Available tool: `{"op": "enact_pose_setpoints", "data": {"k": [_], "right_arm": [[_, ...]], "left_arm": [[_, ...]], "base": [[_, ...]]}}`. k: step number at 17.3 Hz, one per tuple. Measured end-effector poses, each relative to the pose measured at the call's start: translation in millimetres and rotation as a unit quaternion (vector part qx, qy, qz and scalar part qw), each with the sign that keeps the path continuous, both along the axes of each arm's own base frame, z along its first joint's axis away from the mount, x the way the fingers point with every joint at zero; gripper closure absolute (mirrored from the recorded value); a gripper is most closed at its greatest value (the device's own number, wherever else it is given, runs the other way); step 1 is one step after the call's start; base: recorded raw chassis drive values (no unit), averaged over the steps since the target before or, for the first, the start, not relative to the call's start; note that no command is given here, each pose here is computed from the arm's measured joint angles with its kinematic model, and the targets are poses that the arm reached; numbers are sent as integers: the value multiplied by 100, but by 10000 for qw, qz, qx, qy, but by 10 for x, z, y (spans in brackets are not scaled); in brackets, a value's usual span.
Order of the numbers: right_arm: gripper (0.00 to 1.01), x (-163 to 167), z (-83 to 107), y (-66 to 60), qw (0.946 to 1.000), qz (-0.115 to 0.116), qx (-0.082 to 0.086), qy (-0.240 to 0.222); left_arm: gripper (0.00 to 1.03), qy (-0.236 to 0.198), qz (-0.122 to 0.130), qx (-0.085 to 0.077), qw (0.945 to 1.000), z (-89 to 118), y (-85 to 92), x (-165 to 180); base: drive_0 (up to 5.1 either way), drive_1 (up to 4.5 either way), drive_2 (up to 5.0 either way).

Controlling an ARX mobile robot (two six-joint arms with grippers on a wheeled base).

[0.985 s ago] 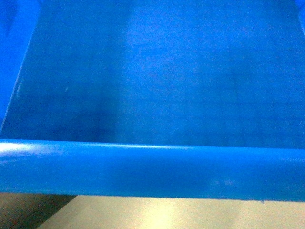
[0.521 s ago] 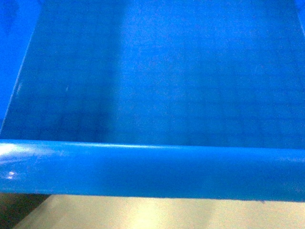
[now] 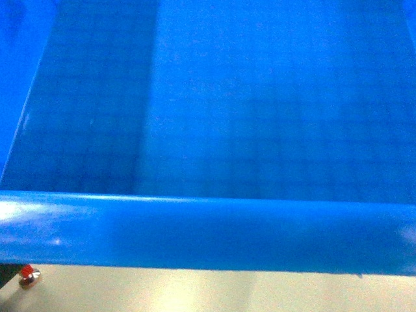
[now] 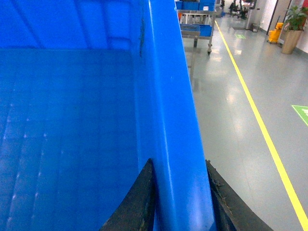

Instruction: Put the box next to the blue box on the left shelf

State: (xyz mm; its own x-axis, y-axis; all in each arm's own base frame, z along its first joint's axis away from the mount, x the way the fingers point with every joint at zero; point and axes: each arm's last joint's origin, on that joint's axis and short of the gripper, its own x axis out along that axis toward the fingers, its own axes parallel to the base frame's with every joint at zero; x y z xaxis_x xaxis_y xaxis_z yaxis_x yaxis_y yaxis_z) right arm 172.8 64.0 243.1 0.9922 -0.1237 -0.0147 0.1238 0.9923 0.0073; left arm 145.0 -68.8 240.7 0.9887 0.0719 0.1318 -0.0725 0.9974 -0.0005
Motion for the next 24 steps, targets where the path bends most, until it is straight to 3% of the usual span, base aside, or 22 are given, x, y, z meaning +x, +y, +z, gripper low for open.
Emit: {"op": "enact_pose_setpoints", "data": {"k": [19, 24], "right_arm": [[80, -1, 1, -1, 10000, -17, -20, 1], [80, -3, -4, -3, 10000, -34, -35, 9]], "left_arm": [[92, -2, -15, -16, 10000, 0, -2, 0], [92, -2, -11, -13, 10000, 0, -2, -5]], "base": [[-135, -135, -135], [-7, 404, -417]]}}
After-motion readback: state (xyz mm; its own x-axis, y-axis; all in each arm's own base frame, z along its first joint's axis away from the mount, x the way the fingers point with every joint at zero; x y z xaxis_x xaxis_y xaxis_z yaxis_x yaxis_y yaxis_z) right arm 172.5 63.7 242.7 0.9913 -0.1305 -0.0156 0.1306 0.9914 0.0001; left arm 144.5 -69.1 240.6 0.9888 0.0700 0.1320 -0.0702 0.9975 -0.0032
